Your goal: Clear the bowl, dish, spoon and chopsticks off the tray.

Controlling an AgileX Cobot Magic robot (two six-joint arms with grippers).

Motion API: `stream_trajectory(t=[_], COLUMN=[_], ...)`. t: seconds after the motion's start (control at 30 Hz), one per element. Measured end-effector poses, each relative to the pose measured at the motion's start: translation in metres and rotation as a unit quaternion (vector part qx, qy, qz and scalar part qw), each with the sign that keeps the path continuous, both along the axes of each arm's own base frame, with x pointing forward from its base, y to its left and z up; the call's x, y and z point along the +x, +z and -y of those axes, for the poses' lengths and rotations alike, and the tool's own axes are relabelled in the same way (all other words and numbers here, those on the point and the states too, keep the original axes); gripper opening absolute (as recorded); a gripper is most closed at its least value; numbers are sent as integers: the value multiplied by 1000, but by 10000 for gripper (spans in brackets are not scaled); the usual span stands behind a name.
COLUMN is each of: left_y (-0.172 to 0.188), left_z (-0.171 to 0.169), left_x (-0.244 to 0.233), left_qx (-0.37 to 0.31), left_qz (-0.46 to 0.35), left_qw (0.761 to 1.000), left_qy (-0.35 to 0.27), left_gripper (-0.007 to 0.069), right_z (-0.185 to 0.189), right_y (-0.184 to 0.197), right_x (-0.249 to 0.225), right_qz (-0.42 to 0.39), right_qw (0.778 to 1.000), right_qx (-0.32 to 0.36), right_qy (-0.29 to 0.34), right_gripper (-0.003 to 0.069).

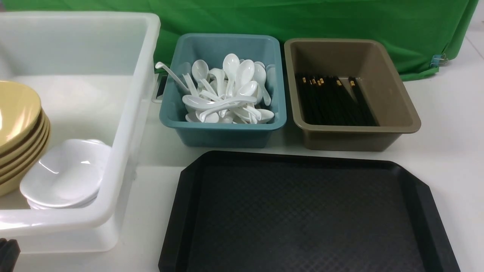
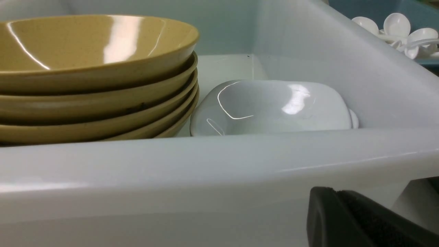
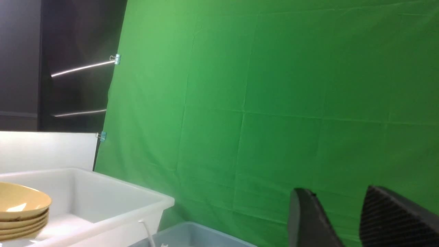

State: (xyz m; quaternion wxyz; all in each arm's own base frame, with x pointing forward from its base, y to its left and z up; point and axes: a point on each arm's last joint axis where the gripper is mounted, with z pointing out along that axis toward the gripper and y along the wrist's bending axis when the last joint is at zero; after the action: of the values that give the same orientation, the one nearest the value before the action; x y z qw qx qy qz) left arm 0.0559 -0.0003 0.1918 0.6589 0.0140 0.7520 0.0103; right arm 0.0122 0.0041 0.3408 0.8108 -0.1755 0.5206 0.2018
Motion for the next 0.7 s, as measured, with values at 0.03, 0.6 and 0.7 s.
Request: stream_trajectory(t=[0.03,0.6,0.7], left_y=[0,0,0], left_z=[0,0,0], left_x=[0,0,0], left_qx=[0,0,4], left_qz=[0,0,0], left_qw=[1000,1000,1000], left_qy=[0,0,-1], left_gripper=[17,29,32], right_z=[0,-5,-5], right_y=[0,-6,-7], right_x=[0,1,2], right_qz=[-4,7,6], right_qw=[1000,1000,1000], right_qx=[9,-3,-13], right_qy=[6,18,15], right_gripper=[235,240,241])
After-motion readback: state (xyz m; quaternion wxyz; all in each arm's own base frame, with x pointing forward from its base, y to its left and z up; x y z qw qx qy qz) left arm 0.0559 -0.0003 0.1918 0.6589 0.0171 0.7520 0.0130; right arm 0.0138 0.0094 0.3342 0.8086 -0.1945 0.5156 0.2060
